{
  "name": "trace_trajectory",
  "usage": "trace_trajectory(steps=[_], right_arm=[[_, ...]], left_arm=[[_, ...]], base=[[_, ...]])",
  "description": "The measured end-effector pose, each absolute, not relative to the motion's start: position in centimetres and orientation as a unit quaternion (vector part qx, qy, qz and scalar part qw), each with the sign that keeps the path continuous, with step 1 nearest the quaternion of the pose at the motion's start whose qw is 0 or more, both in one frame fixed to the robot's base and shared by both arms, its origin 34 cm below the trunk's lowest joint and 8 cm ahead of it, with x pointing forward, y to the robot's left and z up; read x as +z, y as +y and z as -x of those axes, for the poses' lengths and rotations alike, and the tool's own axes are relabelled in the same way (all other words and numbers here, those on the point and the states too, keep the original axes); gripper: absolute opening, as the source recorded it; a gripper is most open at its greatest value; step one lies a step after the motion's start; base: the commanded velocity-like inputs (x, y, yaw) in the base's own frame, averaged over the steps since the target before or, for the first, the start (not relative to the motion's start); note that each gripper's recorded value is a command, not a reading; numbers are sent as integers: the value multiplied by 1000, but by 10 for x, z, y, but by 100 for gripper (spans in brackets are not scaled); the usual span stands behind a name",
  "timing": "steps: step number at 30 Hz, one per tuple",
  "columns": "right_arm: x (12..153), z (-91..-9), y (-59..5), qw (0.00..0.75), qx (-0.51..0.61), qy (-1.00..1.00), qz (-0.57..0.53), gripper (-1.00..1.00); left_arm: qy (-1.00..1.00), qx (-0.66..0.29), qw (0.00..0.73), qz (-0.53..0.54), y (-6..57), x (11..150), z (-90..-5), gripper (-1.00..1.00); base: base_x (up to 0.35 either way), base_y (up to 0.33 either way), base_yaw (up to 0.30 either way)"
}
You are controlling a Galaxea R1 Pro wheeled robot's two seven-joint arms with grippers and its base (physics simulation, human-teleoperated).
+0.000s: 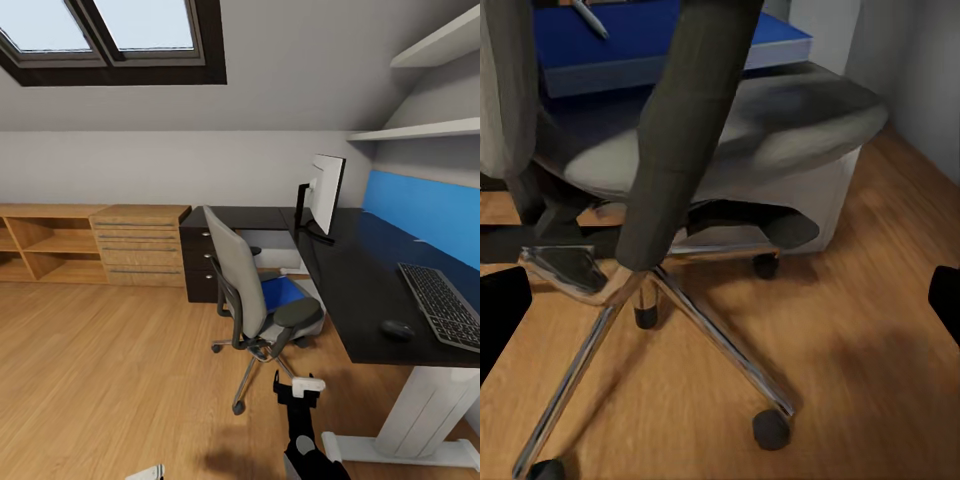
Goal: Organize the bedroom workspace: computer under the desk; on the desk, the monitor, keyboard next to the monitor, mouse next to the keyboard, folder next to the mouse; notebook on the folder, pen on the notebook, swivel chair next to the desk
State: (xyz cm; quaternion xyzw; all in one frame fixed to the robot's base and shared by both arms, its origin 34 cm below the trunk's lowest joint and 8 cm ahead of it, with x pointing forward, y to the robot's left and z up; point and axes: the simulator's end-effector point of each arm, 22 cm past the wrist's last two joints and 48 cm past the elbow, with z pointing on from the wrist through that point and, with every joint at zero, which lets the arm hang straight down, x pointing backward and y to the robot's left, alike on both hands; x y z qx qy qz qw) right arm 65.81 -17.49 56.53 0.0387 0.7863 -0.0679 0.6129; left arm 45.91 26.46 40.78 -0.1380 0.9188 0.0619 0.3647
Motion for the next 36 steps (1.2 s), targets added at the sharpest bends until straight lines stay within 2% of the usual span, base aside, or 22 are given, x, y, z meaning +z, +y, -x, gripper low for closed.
trace_trajectory(steps=[13,29,36], right_arm=[[575,-691,-204,623,-85,777,-33,100],[532,-683,-247,610,-98,783,-66,100],[567,-723,-251,624,-100,772,-68,100]], left_arm=[[919,61,365,139,263,395,-457,100],[919,60,364,139,262,361,-450,100],[919,60,365,139,262,357,-450,100]], base=[[1,1,0],[0,0,0],[0,0,0]])
